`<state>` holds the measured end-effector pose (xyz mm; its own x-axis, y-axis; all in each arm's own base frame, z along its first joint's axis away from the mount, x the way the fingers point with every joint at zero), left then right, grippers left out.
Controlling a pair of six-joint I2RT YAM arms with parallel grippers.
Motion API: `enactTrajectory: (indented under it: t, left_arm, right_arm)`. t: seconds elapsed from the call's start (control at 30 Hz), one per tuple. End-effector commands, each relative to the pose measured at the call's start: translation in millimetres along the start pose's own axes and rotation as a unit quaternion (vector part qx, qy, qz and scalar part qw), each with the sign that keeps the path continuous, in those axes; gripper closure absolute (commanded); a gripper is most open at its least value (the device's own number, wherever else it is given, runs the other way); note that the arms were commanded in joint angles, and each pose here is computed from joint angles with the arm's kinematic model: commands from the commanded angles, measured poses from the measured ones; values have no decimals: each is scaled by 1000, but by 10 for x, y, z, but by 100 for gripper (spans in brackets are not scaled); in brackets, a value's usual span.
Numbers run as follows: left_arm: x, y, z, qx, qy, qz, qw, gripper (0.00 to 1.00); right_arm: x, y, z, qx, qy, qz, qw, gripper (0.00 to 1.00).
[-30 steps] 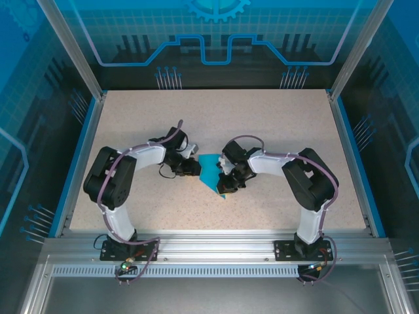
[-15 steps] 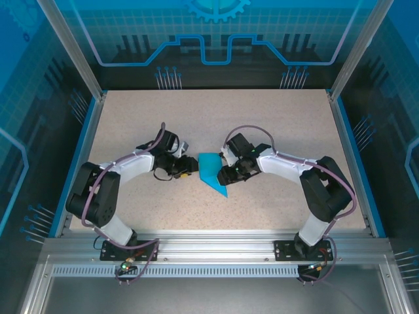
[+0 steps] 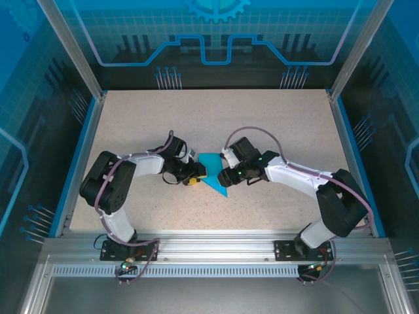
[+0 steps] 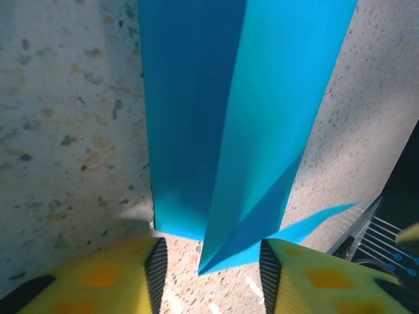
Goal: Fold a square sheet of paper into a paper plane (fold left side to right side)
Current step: Fourth fold the wing at the center of the table.
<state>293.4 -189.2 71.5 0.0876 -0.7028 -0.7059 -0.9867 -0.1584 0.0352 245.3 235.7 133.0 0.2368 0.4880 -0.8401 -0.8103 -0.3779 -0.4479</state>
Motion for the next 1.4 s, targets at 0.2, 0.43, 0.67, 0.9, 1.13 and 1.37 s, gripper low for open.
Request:
enactTrajectory:
  t: [0.2, 0.43, 0.67, 0.9, 1.13, 1.37]
  left_arm:
    - [-75, -118, -316, 14, 45, -13, 999, 72]
    - [-134, -139, -433, 17, 55, -13, 998, 78]
    - [-158, -155, -505, 13, 57, -9, 998, 79]
    - [-162, -167, -518, 7, 56, -10, 998, 79]
    - [-185, -206, -551, 0, 52, -17, 999, 79]
    - [-175, -233, -559, -12, 48, -16, 999, 84]
  right_arm:
    - [317, 169, 290, -74, 4, 19, 997, 51]
    - [494, 186, 244, -80, 26, 36, 996, 56]
    - [555, 192, 174, -77, 53, 39, 995, 60]
    - [592, 180, 125, -73, 73, 41, 994, 65]
    - [555, 177, 198, -90, 58, 30, 994, 57]
    - [513, 200, 199, -105, 85, 18, 991, 56]
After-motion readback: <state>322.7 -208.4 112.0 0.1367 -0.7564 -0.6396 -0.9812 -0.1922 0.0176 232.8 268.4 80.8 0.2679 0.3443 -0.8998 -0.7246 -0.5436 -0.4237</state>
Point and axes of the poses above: each hand's point on the last joint's axis, 136 mm out from that joint toward the fingers, its own x axis out along the fingers, its own z axis along the line the jaws close on, y = z × x, the point moved 6 cm from there along -x, back along the fingers, and after that the axes turned 3 degrees about x, right-handed, at the moved point
